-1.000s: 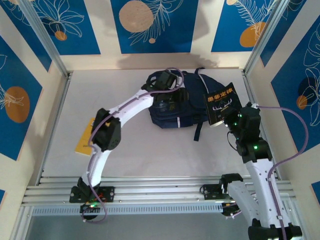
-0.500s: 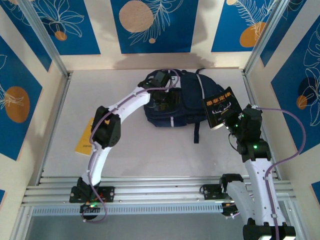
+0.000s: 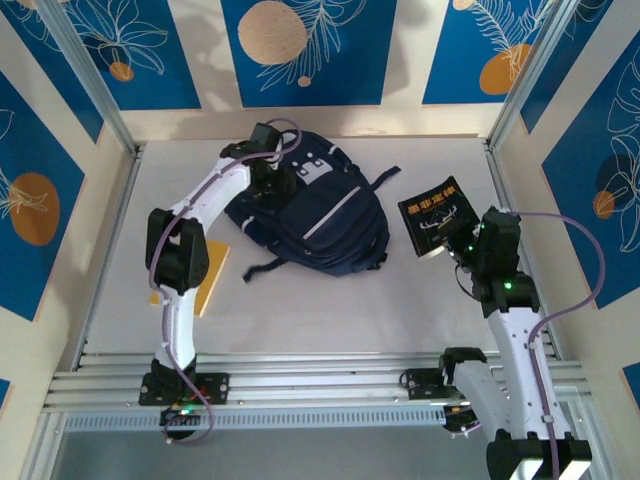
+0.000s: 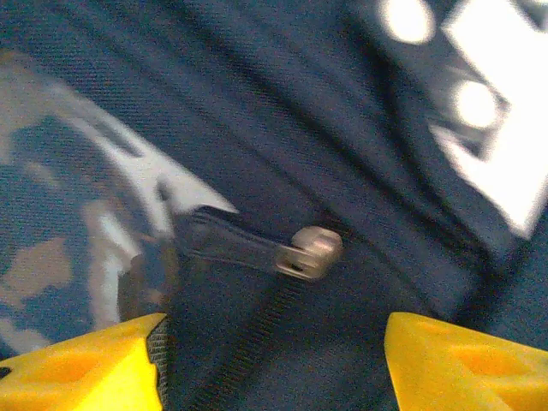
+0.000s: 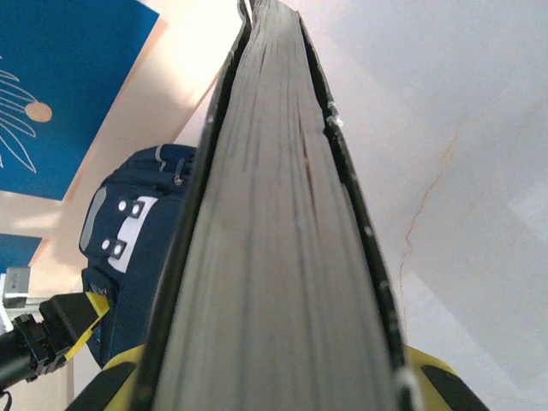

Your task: Pack books, pencil case, and school supplies into a backpack

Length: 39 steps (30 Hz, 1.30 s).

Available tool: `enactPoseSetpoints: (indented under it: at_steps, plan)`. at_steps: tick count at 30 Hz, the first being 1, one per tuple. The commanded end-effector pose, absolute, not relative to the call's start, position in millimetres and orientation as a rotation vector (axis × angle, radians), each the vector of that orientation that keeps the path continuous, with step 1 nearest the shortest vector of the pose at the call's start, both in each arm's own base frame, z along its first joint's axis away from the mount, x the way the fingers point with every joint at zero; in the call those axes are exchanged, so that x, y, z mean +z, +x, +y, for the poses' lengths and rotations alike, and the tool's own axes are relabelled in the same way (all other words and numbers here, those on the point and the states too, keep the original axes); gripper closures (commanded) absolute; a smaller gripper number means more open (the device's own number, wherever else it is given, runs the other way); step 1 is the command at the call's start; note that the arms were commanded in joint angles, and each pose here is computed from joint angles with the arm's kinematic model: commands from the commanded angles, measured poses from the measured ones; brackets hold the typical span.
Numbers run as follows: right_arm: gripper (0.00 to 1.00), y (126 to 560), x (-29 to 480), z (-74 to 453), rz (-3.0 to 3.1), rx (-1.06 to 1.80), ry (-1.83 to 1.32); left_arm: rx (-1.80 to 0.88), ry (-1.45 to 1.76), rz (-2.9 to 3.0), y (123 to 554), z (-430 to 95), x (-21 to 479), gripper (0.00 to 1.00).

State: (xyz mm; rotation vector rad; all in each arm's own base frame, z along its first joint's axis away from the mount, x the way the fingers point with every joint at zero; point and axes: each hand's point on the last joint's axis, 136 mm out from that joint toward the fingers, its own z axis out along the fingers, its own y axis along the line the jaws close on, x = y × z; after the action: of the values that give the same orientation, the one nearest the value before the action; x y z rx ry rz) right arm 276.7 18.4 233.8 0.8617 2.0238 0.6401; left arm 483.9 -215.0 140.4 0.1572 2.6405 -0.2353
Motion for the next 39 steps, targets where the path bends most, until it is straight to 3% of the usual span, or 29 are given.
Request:
enactPoseSetpoints:
  at_steps: [1,10,25,30,34,35,37,39]
  plan:
    - [1.00,286,280,35,1.933,0.740,0.686,-0.454,0.457,2.548,453,-272,180,0.34]
    - [1.00,279,274,42,1.965,0.755,0.646,-0.809,0.664,2.545,421,-325,165,0.36]
    - [1.00,281,255,47,2.005,0.805,0.672,-0.963,0.770,2.601,389,-362,133,0.52]
    - [1.00,281,252,47,2.008,0.815,0.686,-0.993,0.798,2.617,378,-370,125,0.69]
    - [1.00,280,249,49,2.011,0.837,0.699,-0.869,0.789,2.659,383,-364,110,0.76]
    - [1.00,280,250,50,2.010,0.843,0.700,-0.832,0.785,2.669,386,-361,107,0.80]
    - [1.00,279,251,52,2.010,0.860,0.694,-0.745,0.778,2.688,393,-354,106,1.00]
    - [1.00,276,254,53,2.012,0.860,0.685,-0.742,0.768,2.666,395,-354,122,1.00]
